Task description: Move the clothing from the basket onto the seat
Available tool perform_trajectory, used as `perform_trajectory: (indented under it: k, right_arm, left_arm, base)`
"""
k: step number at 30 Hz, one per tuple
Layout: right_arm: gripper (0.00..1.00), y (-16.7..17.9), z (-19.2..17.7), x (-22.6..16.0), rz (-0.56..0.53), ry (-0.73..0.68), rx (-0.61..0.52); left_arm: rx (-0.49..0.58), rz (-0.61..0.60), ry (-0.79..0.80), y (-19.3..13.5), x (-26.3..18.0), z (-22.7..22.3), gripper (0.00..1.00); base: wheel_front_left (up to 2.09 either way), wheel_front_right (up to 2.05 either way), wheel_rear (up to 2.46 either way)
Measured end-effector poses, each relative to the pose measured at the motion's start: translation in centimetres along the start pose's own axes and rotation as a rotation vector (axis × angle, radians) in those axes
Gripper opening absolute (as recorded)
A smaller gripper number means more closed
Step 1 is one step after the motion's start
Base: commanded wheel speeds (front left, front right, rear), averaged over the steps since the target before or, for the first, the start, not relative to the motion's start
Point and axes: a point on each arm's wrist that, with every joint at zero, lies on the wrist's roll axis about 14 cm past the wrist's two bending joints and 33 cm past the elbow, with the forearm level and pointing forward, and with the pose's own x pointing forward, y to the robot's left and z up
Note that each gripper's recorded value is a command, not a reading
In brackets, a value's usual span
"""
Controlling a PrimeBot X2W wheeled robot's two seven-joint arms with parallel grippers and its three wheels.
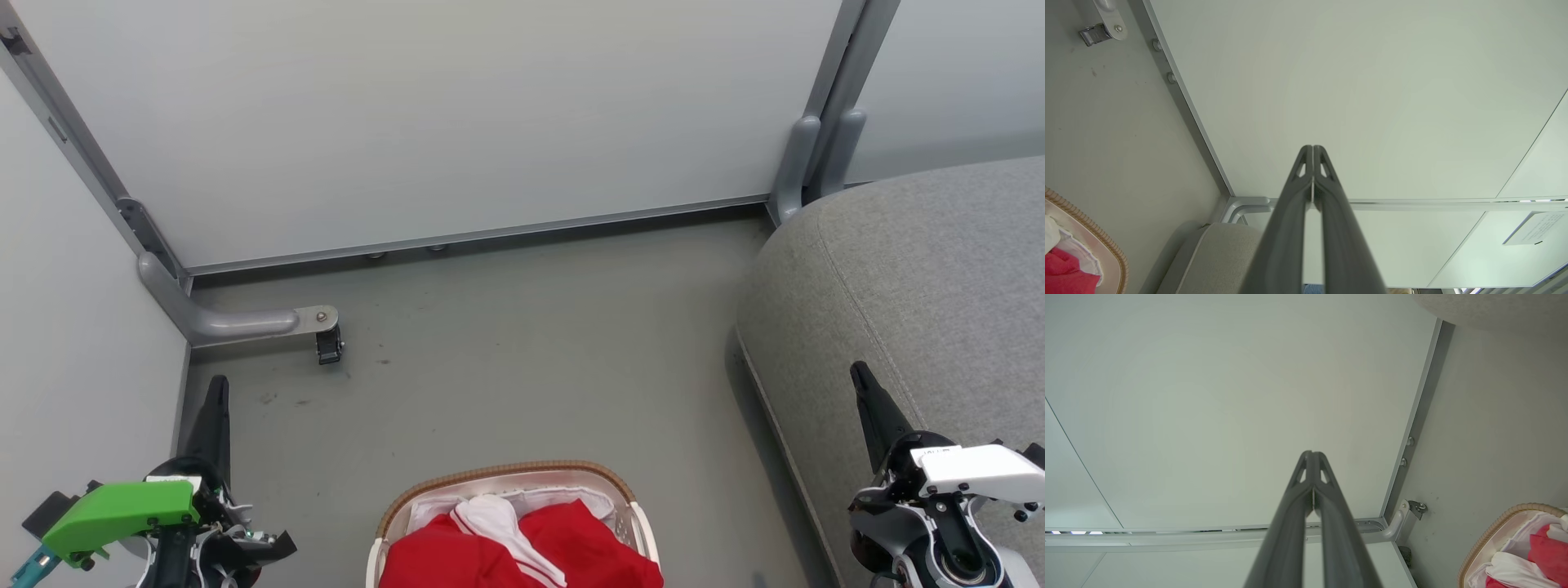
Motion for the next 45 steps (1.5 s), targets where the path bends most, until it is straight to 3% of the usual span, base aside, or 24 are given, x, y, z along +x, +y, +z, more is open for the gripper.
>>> perform_trajectory:
  k: [18, 19, 29, 45]
  right_arm:
    - [0.00, 0.0, 0.0, 0.0, 0.000, 0.000, 0.000]
    - [1.00, 0.0, 0.0, 0.0, 0.000, 0.000, 0.000]
    - [1.00, -2.1, -0.4, -0.7, -0.064, -0.003, -0.012]
    - [1.00, -1.4, -0.8, 0.5, -0.049, 0.025, -0.332]
  left_arm:
    - [0.000, 0.000, 0.000, 0.0, 0.0, 0.0, 0.00]
    - [0.000, 0.000, 0.000, 0.0, 0.0, 0.0, 1.00]
    - [0.005, 0.086, -0.013, 2.8, -1.0, -0.2, 1.00]
    - [0.360, 0.116, 0.001, 3.5, -0.7, -0.3, 1.00]
  base:
    - [0.00, 0.00, 0.00]
    - [0.00, 0.00, 0.00]
    - [0.00, 0.00, 0.00]
    - [0.00, 0.00, 0.00]
